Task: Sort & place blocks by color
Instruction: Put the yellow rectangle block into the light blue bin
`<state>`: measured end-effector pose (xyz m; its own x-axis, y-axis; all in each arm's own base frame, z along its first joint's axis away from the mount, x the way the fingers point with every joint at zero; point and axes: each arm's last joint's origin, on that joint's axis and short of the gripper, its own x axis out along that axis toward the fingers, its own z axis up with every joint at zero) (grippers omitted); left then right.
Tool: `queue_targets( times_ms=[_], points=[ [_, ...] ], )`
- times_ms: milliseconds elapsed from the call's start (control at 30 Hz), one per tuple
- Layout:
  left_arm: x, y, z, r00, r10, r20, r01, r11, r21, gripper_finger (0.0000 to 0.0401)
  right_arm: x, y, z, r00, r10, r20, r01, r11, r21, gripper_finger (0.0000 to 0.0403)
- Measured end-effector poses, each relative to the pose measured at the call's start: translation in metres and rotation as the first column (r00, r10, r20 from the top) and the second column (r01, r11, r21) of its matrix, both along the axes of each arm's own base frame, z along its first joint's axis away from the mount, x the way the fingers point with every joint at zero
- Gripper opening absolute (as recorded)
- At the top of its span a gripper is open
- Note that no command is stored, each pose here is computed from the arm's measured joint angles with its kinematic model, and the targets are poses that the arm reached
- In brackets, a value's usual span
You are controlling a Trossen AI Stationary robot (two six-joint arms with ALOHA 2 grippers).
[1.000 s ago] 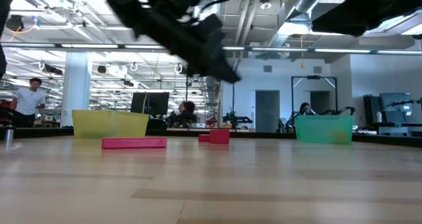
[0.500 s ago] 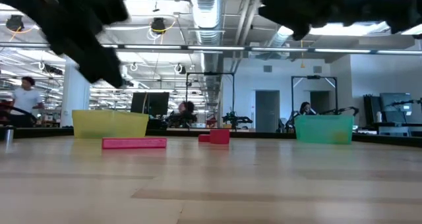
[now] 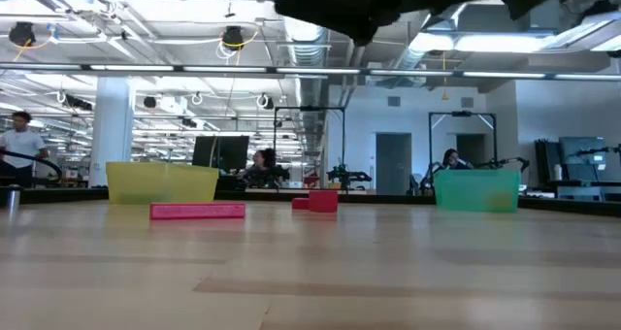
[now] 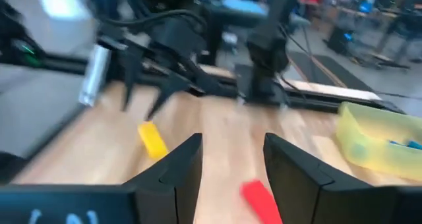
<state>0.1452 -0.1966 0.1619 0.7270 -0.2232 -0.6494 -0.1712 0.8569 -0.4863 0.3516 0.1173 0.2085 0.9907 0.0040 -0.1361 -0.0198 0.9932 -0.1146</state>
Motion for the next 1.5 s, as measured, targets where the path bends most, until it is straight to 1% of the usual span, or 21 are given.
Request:
queue_targets(
  times_ms=[133,200,267,333,400,500,600,700,800,867,967,1033,1167,1267,1400,1500],
  points=[
    [0.001,-0.007,-0.022,0.996,0.046,-0.075,-0.046,0.999,-0.003,0.0145,0.004,0.003,0.006,0.99,-0.073,-0.121,0.064,0.995,-0.077,0.0188],
    [0.002,-0.008,-0.03,0.991,0.059,-0.117,-0.06,0.998,-0.006,0.015,0.005,0.003,0.007,0.982,-0.099,-0.16,0.083,0.991,-0.104,0.0189],
    [0.003,-0.009,-0.036,0.987,0.078,-0.142,-0.08,0.997,-0.007,0.0158,-0.001,0.004,0.008,0.972,-0.124,-0.2,0.098,0.986,-0.138,0.019],
    [0.005,-0.013,-0.037,0.985,0.082,-0.153,-0.084,0.996,-0.009,0.017,-0.001,0.005,0.011,0.973,-0.13,-0.192,0.105,0.986,-0.132,0.019],
    [0.009,-0.015,-0.038,0.984,0.086,-0.157,-0.085,0.996,0.014,0.0184,-0.002,0.005,0.01,0.97,-0.141,-0.199,0.117,0.985,-0.128,0.019],
    [0.015,-0.016,-0.036,0.984,0.057,-0.168,-0.049,0.997,0.053,0.0202,-0.002,0.004,0.01,0.97,-0.143,-0.197,0.12,0.985,-0.123,0.0191],
    [0.021,-0.016,-0.029,0.981,0.015,-0.195,0.006,0.994,0.106,0.0211,-0.002,0.004,0.01,0.968,-0.144,-0.203,0.121,0.985,-0.125,0.0192],
    [0.025,-0.018,-0.019,0.972,-0.003,-0.236,0.046,0.982,0.181,0.0211,-0.003,0.004,0.009,0.967,-0.145,-0.21,0.119,0.985,-0.128,0.0191],
    [0.029,-0.021,-0.004,0.964,0.016,-0.265,0.046,0.973,0.226,0.0207,-0.003,0.004,0.009,0.967,-0.144,-0.212,0.119,0.984,-0.129,0.0192],
    [0.029,-0.021,0.001,0.958,0.029,-0.286,0.047,0.966,0.255,0.0206,-0.003,0.004,0.009,0.966,-0.145,-0.216,0.118,0.984,-0.131,0.0192],
    [0.031,-0.022,0.005,0.964,0.045,-0.263,0.029,0.962,0.273,0.0206,-0.003,0.003,0.008,0.963,-0.146,-0.226,0.117,0.984,-0.137,0.019],
    [0.03,-0.02,0.001,0.962,0.051,-0.268,0.031,0.956,0.293,0.0206,-0.004,0.003,0.007,0.962,-0.147,-0.23,0.117,0.983,-0.139,0.019],
    [0.026,-0.016,-0.015,0.945,0.057,-0.323,0.064,0.934,0.351,0.0206,-0.004,0.004,0.007,0.962,-0.144,-0.233,0.114,0.984,-0.139,0.0191],
    [0.023,-0.013,-0.026,0.93,0.067,-0.361,0.076,0.927,0.368,0.0205,-0.004,0.005,0.007,0.962,-0.142,-0.234,0.112,0.984,-0.139,0.0192],
    [0.021,-0.01,-0.034,0.918,0.085,-0.389,0.07,0.928,0.367,0.0204,-0.005,0.006,0.007,0.962,-0.139,-0.235,0.109,0.984,-0.139,0.0189],
    [0.021,-0.011,-0.039,0.911,0.078,-0.405,0.086,0.924,0.373,0.0189,-0.005,0.006,0.006,0.96,-0.14,-0.242,0.106,0.984,-0.145,0.0187]
  ],
)
